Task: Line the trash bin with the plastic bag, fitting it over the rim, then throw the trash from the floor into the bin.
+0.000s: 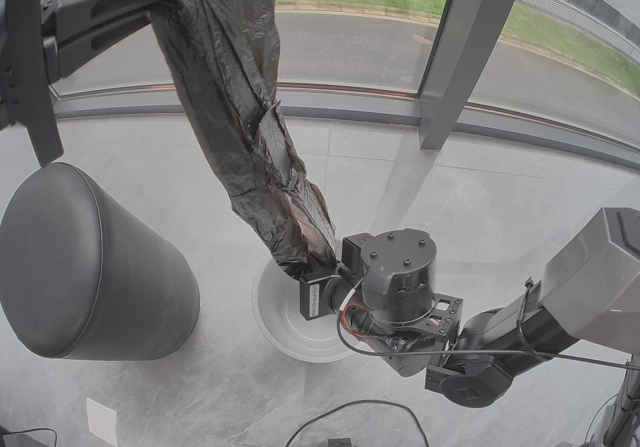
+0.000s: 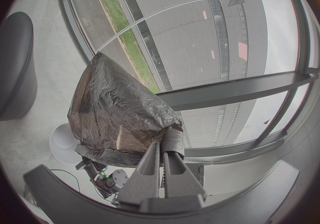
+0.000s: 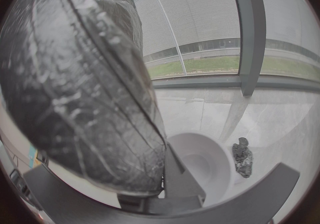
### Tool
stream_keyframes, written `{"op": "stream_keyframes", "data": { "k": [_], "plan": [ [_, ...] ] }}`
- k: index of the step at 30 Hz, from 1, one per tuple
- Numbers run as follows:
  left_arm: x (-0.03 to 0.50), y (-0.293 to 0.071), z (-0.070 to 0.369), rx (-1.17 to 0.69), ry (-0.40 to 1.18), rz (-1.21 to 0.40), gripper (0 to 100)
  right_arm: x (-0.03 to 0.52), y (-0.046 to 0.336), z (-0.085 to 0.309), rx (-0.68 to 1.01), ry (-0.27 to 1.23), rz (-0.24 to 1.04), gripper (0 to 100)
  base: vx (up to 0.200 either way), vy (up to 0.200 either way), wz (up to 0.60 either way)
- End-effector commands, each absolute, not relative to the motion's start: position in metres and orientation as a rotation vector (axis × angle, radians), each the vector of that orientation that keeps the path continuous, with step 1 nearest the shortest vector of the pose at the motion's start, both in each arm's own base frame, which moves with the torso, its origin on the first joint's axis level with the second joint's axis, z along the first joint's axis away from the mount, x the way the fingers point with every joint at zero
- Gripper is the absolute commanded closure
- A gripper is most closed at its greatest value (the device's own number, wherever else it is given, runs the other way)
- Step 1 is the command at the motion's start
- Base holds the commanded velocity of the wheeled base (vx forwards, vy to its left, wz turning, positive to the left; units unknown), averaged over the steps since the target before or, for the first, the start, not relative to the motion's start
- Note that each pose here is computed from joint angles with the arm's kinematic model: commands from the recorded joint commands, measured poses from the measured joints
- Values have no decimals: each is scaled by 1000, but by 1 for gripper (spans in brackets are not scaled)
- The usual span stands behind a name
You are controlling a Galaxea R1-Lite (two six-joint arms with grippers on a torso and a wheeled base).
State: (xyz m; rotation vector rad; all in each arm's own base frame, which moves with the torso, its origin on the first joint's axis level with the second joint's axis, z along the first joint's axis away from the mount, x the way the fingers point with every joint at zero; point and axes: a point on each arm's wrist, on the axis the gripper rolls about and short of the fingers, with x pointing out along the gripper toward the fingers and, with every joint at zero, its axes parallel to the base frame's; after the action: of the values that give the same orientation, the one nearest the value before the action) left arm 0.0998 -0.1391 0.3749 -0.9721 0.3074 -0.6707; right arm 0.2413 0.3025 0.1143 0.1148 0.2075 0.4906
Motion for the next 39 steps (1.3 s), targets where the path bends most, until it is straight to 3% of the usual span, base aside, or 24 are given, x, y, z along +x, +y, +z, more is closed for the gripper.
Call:
{"op": "stream_keyframes", "data": {
  "k": [1,5,10,15,21,28,32,39],
  "plan": [
    [112,-140,353,-925,351,-603,100,223,275,135,26,254,490,100,0,0,0],
    [124,-140,315,-858,474,-588,100,207,245,158,-37,359,494,100,0,0,0],
    [132,-136,260,-790,724,-669,100,175,201,212,-51,590,614,100,0,0,0],
    [130,-133,239,-777,848,-788,100,179,181,249,85,846,697,100,0,0,0],
    [134,-138,214,-752,973,-786,100,198,176,247,148,1019,746,100,0,0,0],
    [144,-147,184,-713,1083,-716,100,205,181,242,102,1131,776,100,0,0,0],
    [147,-151,172,-709,1105,-699,100,208,185,245,130,1201,844,100,0,0,0],
    [147,-150,173,-728,1070,-719,100,227,196,226,131,1230,830,100,0,0,0]
  ]
}}
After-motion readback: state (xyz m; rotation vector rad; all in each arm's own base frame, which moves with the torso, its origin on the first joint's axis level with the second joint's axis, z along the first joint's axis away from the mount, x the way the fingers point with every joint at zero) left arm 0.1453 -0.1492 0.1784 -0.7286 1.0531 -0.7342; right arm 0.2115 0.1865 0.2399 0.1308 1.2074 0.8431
